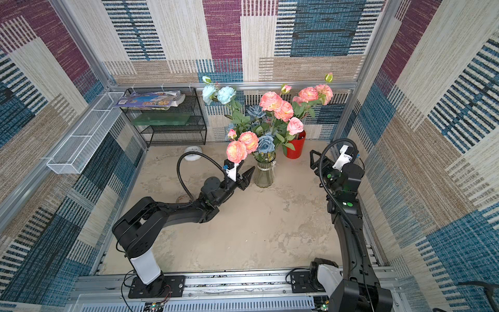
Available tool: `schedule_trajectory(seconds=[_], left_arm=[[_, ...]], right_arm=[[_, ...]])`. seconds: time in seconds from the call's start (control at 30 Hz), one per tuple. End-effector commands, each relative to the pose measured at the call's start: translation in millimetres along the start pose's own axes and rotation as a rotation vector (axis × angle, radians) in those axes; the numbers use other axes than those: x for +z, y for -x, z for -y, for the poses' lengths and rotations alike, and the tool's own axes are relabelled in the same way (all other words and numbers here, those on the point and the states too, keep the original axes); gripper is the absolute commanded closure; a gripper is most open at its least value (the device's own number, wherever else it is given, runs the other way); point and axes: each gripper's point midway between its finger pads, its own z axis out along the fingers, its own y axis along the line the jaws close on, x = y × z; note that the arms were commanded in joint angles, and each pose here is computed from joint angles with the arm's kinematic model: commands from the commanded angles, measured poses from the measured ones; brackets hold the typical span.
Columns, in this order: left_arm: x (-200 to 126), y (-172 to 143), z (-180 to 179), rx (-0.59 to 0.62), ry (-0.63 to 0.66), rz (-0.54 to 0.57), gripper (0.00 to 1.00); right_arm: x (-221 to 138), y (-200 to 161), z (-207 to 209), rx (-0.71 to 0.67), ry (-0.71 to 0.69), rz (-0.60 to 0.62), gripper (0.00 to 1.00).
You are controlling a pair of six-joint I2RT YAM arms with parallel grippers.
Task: Pick out pink flowers from the vase
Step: Pick up the flower from the vase.
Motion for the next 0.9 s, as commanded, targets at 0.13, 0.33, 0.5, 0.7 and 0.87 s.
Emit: schedule_trajectory(seconds=[0.13, 0.33, 0.5, 0.7, 0.87], left_arm=[[20, 25, 9, 0.057, -0.033, 0.122, 0.30], [38, 19, 11, 0.020, -0.043, 0.134, 0.37], [51, 18, 8, -0.005, -0.025, 0.146, 0.49], [58, 17, 3, -0.003, 0.005, 0.158, 0.67], [56, 21, 2, 0.004, 0.007, 0.159, 0.79]], right_arm=[[-1, -2, 1, 0.002, -0.028, -0.011, 0.21], [-1, -2, 3, 0.007, -0.042, -0.009, 0.19], [-1, -4, 6, 0.005, -0.054, -0.010, 0.19], [-1, -5, 9, 0.007, -0.063, -0.009, 0.18], [-1, -6, 10, 0.007, -0.067, -0.008, 0.17]])
